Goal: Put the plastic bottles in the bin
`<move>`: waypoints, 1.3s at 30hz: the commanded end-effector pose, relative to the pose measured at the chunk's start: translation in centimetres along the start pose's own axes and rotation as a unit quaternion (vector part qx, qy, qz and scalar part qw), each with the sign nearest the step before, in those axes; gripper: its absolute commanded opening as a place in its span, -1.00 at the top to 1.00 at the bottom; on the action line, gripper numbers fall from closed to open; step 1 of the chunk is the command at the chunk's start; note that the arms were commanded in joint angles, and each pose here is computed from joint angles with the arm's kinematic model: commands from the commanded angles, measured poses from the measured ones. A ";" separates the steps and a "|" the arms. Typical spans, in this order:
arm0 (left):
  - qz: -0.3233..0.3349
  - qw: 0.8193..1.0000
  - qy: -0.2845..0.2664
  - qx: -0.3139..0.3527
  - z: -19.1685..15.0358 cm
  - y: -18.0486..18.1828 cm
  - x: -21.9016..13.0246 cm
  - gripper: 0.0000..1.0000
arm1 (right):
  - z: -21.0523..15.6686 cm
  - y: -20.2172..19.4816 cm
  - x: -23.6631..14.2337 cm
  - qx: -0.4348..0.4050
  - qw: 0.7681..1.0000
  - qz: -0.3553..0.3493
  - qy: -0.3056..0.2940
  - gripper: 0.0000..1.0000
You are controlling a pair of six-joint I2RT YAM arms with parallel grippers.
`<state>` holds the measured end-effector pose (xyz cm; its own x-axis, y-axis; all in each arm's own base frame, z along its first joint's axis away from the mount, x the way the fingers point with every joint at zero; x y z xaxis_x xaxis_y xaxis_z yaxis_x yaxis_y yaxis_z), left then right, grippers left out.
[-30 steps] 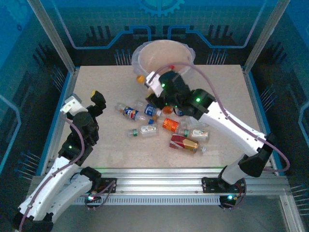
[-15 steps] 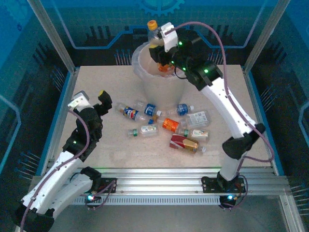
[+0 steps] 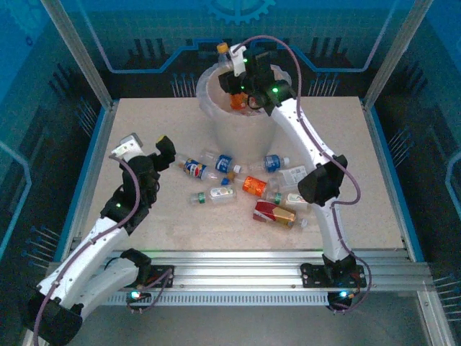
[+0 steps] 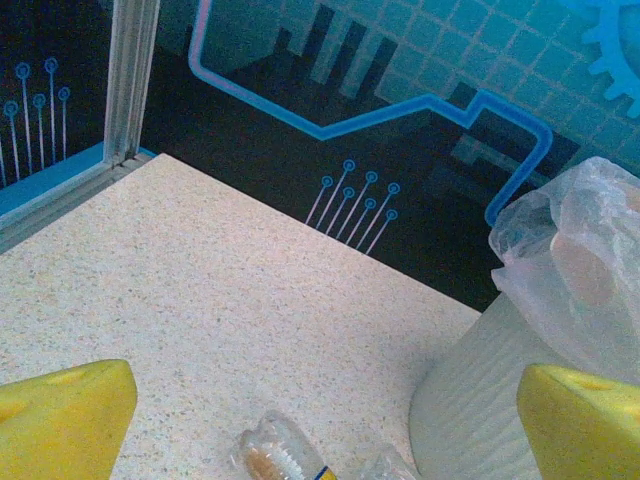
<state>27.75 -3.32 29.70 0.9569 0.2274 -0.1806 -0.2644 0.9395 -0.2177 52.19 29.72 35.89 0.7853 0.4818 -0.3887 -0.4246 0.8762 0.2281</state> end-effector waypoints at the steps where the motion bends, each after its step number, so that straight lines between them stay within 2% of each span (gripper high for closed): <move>1: -0.016 0.999 -0.018 -0.027 1.4 -0.7 0.1 -0.98 | 0.4 0.6 -0.3 0.018 1.000 0.021 -0.001 0.52; 10: -0.013 1.000 -0.001 -0.015 0.7 -1.2 1.2 -0.98 | -2.3 0.1 1.3 0.030 0.999 0.020 0.039 0.03; 17: 0.001 1.000 0.020 -0.004 0.1 -1.3 2.0 -0.98 | -2.0 0.2 0.7 0.039 0.998 0.021 0.039 -0.52; 25: 0.012 1.000 0.024 -0.014 -0.2 -0.8 2.5 -0.98 | -0.5 1.1 -1.4 0.035 0.998 0.038 0.027 -0.87; 30: 0.017 0.999 0.031 -0.017 -0.7 -0.6 2.9 -0.98 | 0.3 1.8 -3.1 0.031 0.998 0.048 0.019 -1.00; 39: 0.040 0.995 0.087 -0.026 -2.9 0.2 4.3 -0.98 | 2.2 2.1 -8.2 0.039 0.999 0.019 0.010 -0.99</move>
<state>31.13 -3.15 25.76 0.9072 0.2545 -0.3351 -0.3329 0.9211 -0.2016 48.17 28.83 39.03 0.7436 0.5363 -0.3993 -0.4417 0.8423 0.3088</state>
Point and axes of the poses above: each hand's point on the last joint's axis, 136 mm out from that joint toward the fingers, its own x axis out along the fingers, its own y axis along the line the jaws close on, z = x × y, the point moved 4 cm from there along -x, back along the fingers, and after that the axes turned 12 degrees about x, right-handed, at the moved point
